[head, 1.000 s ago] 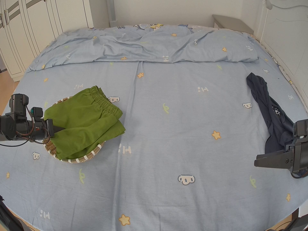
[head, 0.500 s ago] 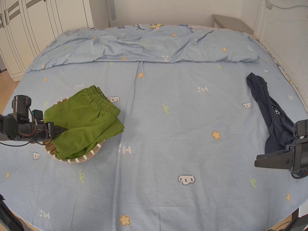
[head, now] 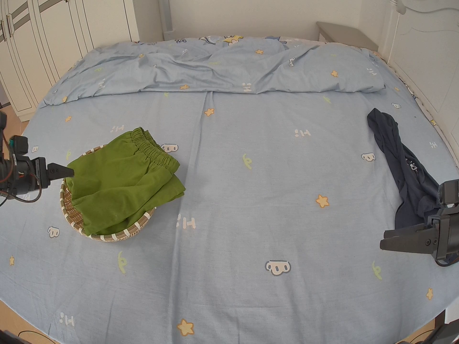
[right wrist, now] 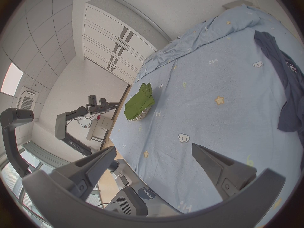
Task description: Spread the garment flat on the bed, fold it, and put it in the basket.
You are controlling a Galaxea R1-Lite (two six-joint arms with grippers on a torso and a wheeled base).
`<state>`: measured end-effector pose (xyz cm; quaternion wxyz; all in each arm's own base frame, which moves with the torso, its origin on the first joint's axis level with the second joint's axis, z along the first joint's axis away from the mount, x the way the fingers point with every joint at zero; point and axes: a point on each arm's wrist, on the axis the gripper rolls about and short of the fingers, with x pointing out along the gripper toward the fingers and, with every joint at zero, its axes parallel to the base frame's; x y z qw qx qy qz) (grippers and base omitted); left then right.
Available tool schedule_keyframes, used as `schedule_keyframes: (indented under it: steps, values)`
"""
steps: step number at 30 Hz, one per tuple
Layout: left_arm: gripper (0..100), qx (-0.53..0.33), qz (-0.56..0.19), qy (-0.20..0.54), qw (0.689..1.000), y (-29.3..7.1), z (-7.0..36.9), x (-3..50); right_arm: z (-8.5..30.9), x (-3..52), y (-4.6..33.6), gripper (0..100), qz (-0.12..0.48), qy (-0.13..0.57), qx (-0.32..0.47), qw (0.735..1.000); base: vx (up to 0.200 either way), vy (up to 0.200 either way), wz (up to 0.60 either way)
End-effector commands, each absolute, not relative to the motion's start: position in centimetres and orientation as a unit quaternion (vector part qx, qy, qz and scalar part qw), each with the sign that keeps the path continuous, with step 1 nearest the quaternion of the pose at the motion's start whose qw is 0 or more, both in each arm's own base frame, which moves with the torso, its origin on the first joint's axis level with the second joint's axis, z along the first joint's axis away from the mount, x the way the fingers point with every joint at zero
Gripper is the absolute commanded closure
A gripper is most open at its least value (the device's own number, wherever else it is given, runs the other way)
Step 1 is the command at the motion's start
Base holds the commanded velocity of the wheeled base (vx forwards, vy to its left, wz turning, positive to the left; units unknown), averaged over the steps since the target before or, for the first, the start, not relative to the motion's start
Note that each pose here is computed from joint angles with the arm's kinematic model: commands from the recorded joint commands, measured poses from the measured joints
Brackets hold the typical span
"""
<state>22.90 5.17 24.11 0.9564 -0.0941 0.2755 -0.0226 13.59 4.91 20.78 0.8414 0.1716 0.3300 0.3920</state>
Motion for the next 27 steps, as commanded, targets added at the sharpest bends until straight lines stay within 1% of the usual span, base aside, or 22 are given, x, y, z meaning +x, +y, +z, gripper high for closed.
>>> schedule_keyframes:
  steps: [1, 3, 4, 5, 6, 8, 12, 16, 17, 20, 21, 22, 23, 27]
  values:
    - [0, -0.065, -0.046, 0.178, 0.981, 2.3, 27.6, 14.2, 21.2, 8.4, 3.4, 0, 0.396, 0.236, 0.110, 0.881, 0.000, 0.000, 0.00]
    - [0, -0.060, -0.064, 0.172, 0.981, 1.3, 26.7, 11.6, 20.7, 6.5, 2.9, 0, 0.402, 0.203, 0.081, 0.889, 0.000, 0.000, 0.00]
    - [0, -0.059, -0.067, 0.171, 0.981, 1.2, 26.4, 11.0, 20.5, 6.1, 2.8, 0, 0.402, 0.197, 0.077, 0.891, 0.000, 0.000, 0.00]
    - [0, -0.056, -0.076, 0.161, 0.982, 0.6, 25.3, 8.8, 20.0, 5.0, 2.4, 0, 0.394, 0.183, 0.072, 0.898, 0.000, 0.000, 0.00]
    - [0, -0.056, -0.076, 0.161, 0.982, 0.6, 25.3, 8.8, 20.0, 5.0, 2.4, 0, 0.394, 0.183, 0.072, 0.898, 0.000, 0.000, 0.00]
    - [0, -0.051, -0.082, 0.150, 0.984, 0.0, 22.2, 5.1, 19.0, 2.2, 1.7, 0, 0.375, 0.144, 0.077, 0.913, 0.000, 0.000, 0.00]
    - [0, -0.043, -0.087, 0.113, 0.989, -0.5, 19.2, 1.1, 16.2, -1.3, 1.2, 0, 0.361, 0.120, 0.100, 0.919, 0.000, 0.000, 0.00]
    - [0, -0.040, -0.087, 0.099, 0.990, -0.8, 17.2, -0.4, 14.3, -3.3, 0.8, 0, 0.369, 0.114, 0.110, 0.916, 0.000, 0.000, 0.00]
    - [0, -0.039, -0.091, 0.091, 0.991, -0.9, 15.7, -1.2, 13.1, -4.1, 0.7, 0, 0.370, 0.116, 0.111, 0.915, 0.000, 0.000, 0.00]
    - [0, -0.040, -0.092, 0.094, 0.990, -0.9, 14.1, -1.5, 12.4, -4.3, 0.7, 0, 0.369, 0.124, 0.112, 0.914, 0.000, 0.000, 0.00]
    - [0, -0.042, -0.094, 0.103, 0.989, -0.9, 12.8, -1.6, 11.8, -4.3, 0.7, 0, 0.368, 0.128, 0.113, 0.914, 0.000, 0.000, 0.00]
    - [0, -0.042, -0.094, 0.103, 0.989, -0.9, 12.8, -1.6, 11.8, -4.3, 0.7, 0, 0.368, 0.128, 0.113, 0.914, 0.000, 0.000, 0.00]
    - [0, -0.044, -0.108, 0.105, 0.988, -1.0, 11.4, -1.7, 10.9, -4.2, 0.7, 0, 0.366, 0.134, 0.114, 0.914, 0.000, 0.000, 0.00]
    - [0, -0.043, -0.161, 0.101, 0.981, -1.0, 9.2, -2.2, 9.9, -3.9, 0.7, 0, 0.361, 0.149, 0.118, 0.913, 0.000, 0.000, 0.00]
